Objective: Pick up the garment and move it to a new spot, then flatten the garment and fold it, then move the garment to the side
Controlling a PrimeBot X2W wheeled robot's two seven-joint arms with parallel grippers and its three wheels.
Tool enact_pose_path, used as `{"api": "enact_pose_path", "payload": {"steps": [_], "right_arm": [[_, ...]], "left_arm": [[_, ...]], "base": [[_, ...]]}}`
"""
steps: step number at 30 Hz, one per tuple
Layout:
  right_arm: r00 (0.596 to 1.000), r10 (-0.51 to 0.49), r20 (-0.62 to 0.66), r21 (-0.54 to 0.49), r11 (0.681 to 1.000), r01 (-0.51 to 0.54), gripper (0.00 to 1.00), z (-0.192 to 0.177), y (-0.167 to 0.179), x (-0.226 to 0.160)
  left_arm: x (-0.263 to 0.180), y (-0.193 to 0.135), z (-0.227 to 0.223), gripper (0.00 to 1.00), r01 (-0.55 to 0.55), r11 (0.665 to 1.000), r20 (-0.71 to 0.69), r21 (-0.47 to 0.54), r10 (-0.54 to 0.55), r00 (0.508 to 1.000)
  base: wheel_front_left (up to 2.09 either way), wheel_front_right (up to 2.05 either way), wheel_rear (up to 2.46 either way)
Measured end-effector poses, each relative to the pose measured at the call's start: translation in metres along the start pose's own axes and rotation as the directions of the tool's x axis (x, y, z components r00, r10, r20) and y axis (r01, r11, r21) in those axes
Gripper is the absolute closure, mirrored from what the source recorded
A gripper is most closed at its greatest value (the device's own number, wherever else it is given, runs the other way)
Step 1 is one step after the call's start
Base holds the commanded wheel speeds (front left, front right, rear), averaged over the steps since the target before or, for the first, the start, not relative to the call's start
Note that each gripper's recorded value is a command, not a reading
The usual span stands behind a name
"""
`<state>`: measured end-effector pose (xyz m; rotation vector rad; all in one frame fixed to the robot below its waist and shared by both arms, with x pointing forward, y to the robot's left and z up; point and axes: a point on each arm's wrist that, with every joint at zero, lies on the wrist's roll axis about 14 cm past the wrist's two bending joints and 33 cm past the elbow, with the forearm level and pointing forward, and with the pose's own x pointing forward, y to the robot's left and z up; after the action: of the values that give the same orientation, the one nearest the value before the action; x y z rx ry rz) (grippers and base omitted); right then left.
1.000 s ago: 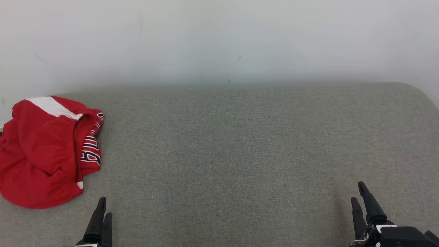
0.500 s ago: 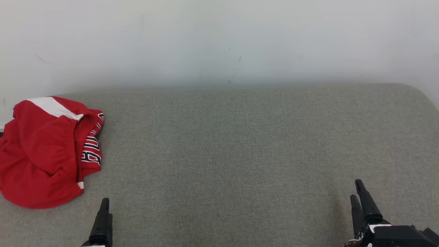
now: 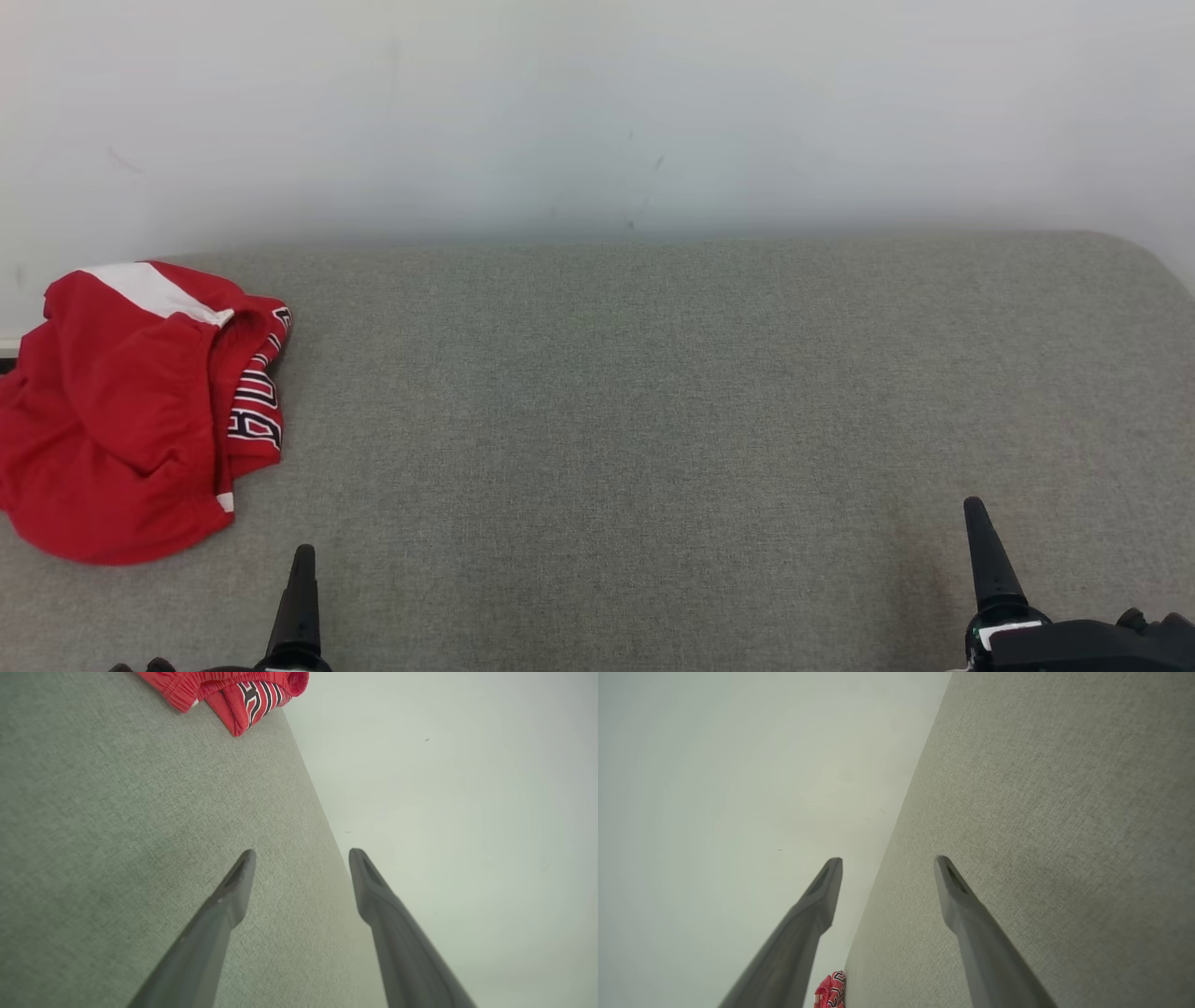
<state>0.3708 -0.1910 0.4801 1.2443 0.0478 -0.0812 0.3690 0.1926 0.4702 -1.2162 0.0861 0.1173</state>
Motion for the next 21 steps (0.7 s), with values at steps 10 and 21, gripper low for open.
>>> {"api": "enact_pose_path", "payload": {"steps": [10,21], "right_arm": [[1.000,0.013,-0.012,-0.213,0.977,-0.015,0.00,-0.006,0.002,0.000],[0.999,0.017,-0.042,-0.443,0.896,-0.034,0.00,-0.015,0.000,-0.002]], "left_arm": [[-0.002,-0.002,-0.001,0.00,0.003,0.975,0.006,0.224,-0.004,1.000],[-0.003,-0.004,-0.005,0.00,0.002,0.897,0.009,0.443,-0.007,1.000]], "base": [[0.00,0.00,0.00],[0.00,0.00,0.00]]}}
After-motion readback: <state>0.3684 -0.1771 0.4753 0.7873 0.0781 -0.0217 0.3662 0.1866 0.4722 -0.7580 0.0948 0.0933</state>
